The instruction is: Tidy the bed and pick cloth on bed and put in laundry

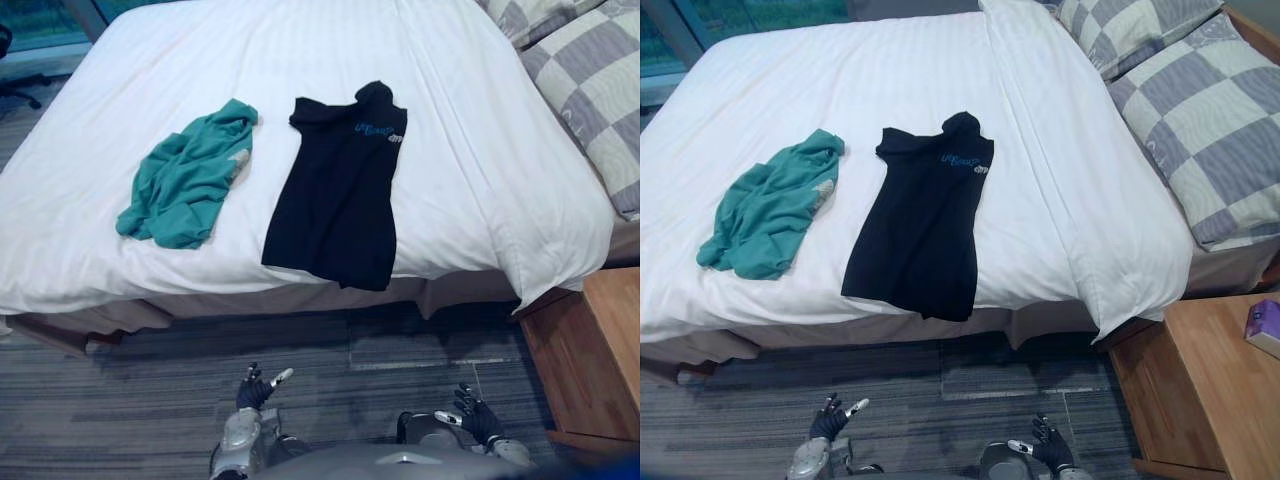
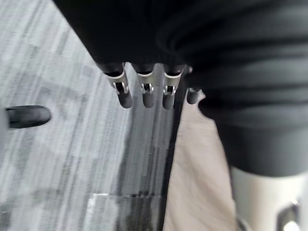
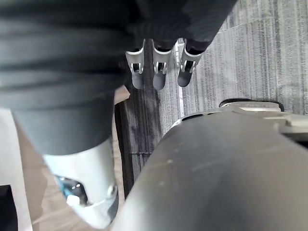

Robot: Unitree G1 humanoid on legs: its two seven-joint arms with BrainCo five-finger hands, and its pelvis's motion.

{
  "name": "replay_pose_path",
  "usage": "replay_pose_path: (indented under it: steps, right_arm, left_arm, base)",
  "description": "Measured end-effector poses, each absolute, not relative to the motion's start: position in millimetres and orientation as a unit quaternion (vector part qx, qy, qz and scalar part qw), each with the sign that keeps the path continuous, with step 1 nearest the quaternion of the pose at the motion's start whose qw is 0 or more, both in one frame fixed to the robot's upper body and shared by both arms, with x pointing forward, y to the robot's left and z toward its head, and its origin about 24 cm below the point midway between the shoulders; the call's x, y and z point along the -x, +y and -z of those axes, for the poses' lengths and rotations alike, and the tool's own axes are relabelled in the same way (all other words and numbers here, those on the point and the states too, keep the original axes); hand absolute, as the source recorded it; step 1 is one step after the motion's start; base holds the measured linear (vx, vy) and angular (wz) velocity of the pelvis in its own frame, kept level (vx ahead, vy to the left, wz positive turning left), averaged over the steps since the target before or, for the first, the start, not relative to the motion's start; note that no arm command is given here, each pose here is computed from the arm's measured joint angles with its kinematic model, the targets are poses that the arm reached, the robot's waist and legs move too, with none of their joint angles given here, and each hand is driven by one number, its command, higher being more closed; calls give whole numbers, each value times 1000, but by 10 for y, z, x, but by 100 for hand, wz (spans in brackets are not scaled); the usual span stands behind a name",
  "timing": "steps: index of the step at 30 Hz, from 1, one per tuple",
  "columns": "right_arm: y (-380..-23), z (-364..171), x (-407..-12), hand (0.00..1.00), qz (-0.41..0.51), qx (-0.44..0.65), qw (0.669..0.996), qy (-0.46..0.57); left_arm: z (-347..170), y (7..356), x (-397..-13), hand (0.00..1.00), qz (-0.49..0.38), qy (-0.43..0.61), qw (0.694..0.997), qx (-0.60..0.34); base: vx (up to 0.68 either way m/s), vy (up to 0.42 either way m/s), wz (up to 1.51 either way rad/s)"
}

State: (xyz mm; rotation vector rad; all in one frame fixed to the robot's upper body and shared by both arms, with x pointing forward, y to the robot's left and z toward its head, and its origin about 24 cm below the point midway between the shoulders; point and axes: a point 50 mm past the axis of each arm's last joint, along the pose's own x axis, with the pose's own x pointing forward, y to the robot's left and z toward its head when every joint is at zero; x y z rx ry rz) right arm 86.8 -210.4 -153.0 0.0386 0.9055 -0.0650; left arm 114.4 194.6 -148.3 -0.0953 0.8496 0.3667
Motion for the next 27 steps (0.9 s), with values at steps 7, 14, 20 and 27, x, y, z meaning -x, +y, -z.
replay_pose_path:
  steps: [7, 14, 20, 27]
  right_arm:
    - [-2134, 1539, -846, 0, 26, -8, 893, 449]
    - [-2086, 1541, -848, 0, -7, 14, 892, 452]
    - [-2215, 1480, -1000, 0, -37, 66, 895, 440]
    - [-2176, 1499, -985, 0, -64, 84, 889, 446]
  left_arm:
    - [1490, 2124, -983, 0, -212, 423, 881, 0]
    - [1463, 2218, -970, 0, -265, 407, 874, 23]
    - [1462, 2221, -961, 0, -288, 400, 869, 49]
    - [1468, 2169, -892, 0, -264, 394, 880, 33]
  base:
    - [-30, 108, -54]
    - [-82, 63, -18]
    - [23, 75, 7]
    - [46, -17, 9]
